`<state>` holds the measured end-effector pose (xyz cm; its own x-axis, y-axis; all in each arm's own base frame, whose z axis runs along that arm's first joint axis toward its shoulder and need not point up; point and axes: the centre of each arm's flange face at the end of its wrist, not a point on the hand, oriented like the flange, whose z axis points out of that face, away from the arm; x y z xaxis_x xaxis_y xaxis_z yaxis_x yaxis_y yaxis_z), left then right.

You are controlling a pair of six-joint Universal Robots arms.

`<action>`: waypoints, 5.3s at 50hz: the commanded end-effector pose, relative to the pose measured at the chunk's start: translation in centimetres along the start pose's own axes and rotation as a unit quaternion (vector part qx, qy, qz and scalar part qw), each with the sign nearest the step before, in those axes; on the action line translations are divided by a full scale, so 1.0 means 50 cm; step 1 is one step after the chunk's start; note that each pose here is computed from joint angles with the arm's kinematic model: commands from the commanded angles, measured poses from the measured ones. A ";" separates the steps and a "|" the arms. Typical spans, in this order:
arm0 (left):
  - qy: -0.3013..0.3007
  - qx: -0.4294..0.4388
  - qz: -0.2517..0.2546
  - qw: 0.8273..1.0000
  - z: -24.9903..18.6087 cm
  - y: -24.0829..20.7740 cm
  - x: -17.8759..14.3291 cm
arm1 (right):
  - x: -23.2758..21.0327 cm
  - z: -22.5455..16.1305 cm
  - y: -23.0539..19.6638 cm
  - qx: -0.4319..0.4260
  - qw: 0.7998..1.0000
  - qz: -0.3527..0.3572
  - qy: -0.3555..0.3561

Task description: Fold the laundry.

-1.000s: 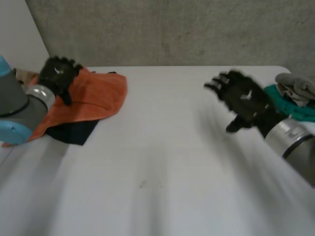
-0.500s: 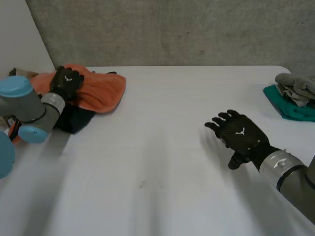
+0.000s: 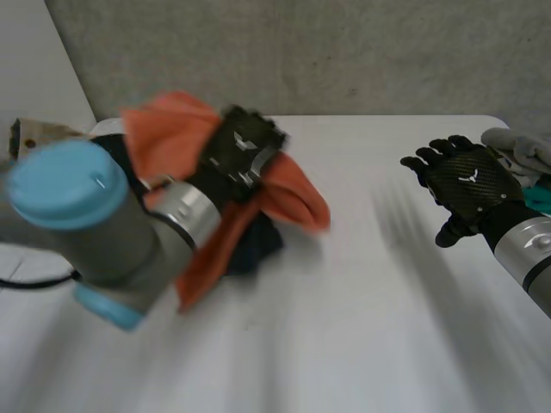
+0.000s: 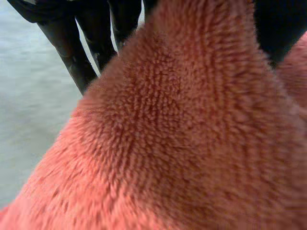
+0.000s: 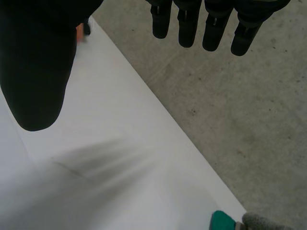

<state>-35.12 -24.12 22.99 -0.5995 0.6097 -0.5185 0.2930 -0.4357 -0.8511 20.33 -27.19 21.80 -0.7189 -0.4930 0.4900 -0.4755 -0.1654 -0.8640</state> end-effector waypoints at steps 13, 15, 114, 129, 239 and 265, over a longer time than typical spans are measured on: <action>-0.056 -0.002 -0.021 0.998 -0.075 -0.058 -0.052 | 0.003 0.006 -0.027 -0.010 0.998 0.060 -0.016; -0.069 -0.008 -0.023 0.997 -0.087 -0.056 -0.070 | -0.002 0.003 -0.040 -0.018 0.996 0.081 -0.028; -0.365 -0.112 0.143 0.913 0.014 0.156 -0.362 | -0.040 0.011 0.024 -0.103 0.995 0.004 -0.006; -0.212 -0.148 0.087 0.962 -0.032 0.130 -0.123 | -0.053 0.006 0.018 -0.102 0.995 0.005 -0.018; -0.154 -0.098 -0.121 0.976 -0.025 0.055 0.070 | 0.046 0.118 -0.154 0.096 0.992 -0.042 0.076; 0.117 -0.141 -0.410 0.893 0.045 0.124 0.230 | 0.027 -0.116 -0.355 0.216 0.976 -0.015 0.024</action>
<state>-41.00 -23.11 13.28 -0.6484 0.7498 0.1316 0.0413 0.2072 -0.9774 24.99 -20.01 38.92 -0.7341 -0.4395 0.5176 -0.2444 -0.5402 -0.8053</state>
